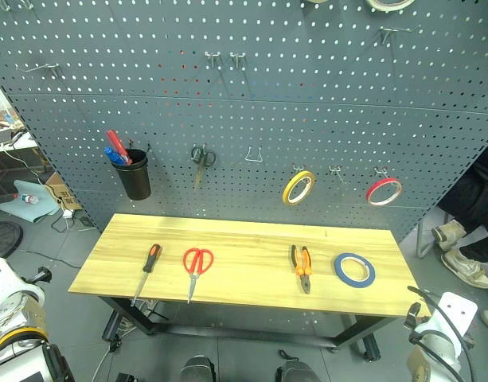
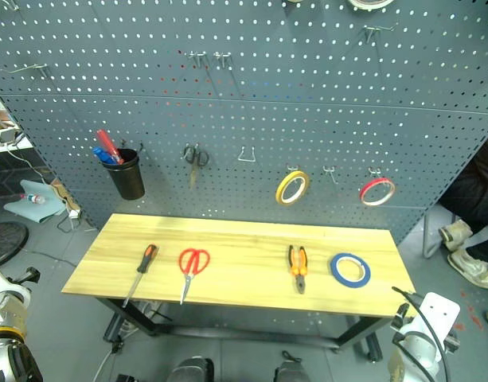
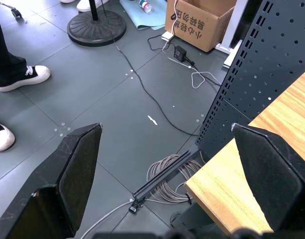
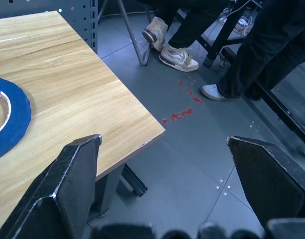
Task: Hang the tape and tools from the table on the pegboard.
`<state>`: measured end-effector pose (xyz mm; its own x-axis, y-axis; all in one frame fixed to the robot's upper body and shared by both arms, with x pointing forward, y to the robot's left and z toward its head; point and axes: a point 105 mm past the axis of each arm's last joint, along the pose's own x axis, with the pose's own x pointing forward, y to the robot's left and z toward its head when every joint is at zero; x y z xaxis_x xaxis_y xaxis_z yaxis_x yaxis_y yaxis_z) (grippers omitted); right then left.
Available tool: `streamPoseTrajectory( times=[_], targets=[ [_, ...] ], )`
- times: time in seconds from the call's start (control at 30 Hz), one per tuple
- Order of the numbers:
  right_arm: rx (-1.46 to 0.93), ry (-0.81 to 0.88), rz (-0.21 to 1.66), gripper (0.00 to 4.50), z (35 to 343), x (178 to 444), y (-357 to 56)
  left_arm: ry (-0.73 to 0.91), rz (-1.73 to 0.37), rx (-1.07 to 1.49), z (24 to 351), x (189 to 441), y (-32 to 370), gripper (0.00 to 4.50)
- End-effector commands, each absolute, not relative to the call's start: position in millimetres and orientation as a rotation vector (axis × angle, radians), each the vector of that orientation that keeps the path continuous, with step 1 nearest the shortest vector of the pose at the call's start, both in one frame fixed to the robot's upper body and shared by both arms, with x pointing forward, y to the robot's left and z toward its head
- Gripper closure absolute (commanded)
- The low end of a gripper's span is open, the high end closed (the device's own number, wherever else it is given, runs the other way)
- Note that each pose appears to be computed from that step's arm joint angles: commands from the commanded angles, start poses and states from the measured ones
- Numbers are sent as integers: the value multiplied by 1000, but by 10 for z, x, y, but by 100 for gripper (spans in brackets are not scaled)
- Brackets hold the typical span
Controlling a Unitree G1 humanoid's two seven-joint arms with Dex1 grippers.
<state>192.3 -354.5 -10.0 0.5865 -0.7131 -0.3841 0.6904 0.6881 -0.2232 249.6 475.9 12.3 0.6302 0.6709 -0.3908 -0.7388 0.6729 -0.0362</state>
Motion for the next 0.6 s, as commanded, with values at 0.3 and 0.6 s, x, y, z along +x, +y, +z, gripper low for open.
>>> streamPoseTrajectory(
  times=[0.3,0.6],
  targets=[
    [-152,467,-334,0,242,2423,-3093,104,238,-93,944,3299,3984,7],
    [-366,539,256,0,569,2900,-2759,69,-746,46,1576,3413,1786,7]
  ],
)
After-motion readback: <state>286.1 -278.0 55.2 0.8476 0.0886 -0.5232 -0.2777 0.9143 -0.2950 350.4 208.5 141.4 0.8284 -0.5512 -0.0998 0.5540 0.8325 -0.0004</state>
